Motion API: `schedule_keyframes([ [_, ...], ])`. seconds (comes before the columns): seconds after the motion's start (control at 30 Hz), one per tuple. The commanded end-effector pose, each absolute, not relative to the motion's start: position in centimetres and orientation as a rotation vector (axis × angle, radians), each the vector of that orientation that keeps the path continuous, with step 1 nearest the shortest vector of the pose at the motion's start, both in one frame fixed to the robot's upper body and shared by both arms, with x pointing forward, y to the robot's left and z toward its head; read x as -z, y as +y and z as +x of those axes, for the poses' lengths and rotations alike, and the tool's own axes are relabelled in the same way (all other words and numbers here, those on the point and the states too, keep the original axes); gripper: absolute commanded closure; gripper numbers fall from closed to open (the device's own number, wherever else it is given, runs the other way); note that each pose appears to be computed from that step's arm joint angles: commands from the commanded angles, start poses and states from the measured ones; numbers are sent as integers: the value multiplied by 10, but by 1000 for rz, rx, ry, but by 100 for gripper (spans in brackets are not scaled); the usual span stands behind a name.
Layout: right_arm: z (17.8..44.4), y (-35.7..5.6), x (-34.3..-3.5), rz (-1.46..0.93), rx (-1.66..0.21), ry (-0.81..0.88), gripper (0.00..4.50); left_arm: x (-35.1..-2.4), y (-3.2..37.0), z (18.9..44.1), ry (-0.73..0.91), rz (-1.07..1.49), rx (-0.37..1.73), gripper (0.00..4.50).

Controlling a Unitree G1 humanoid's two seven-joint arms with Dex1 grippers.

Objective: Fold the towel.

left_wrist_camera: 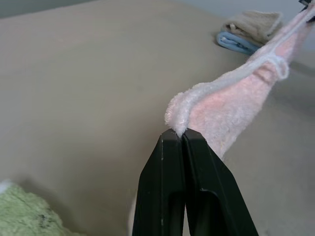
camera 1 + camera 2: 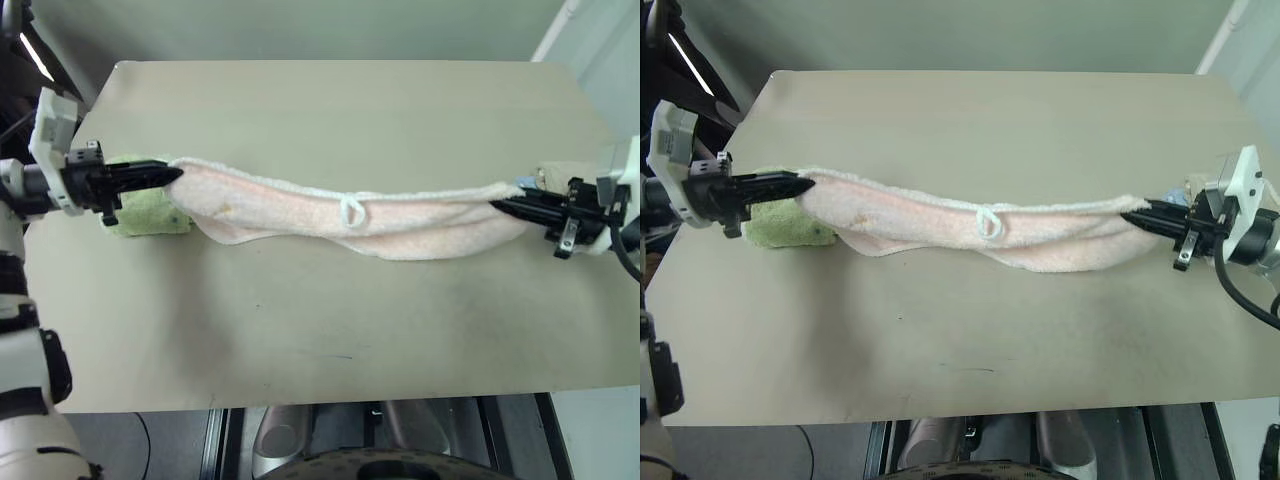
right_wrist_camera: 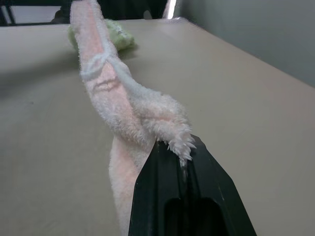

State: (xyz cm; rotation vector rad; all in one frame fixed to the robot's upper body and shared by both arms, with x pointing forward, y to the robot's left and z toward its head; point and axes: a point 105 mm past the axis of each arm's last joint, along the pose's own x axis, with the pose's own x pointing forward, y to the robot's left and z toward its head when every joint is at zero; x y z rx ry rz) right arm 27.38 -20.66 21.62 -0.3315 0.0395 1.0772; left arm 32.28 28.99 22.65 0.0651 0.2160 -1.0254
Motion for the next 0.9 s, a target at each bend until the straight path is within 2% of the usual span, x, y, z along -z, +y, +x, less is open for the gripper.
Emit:
schedule_keyframes([
  [0.03,268,-206,-232,-355,-1092,-10,450,-244,289,316,155,61,1070,447],
  [0.27,291,-212,-232,-396,-1017,-31,450,-271,293,344,-10,14,947,447],
  [0.43,322,-208,-237,-411,-928,-95,450,-281,290,371,-120,-20,844,447],
  [0.57,308,-190,-220,-433,-1035,-51,450,-265,274,372,-70,-3,929,447],
  [0.73,288,-167,-168,-522,-1129,69,450,-248,270,366,-6,-7,977,447],
  [0.83,267,-148,-148,-543,-1226,121,450,-242,269,364,13,-2,989,447],
  [0.9,264,-142,-135,-574,-1230,172,450,-240,267,365,14,-1,989,447],
])
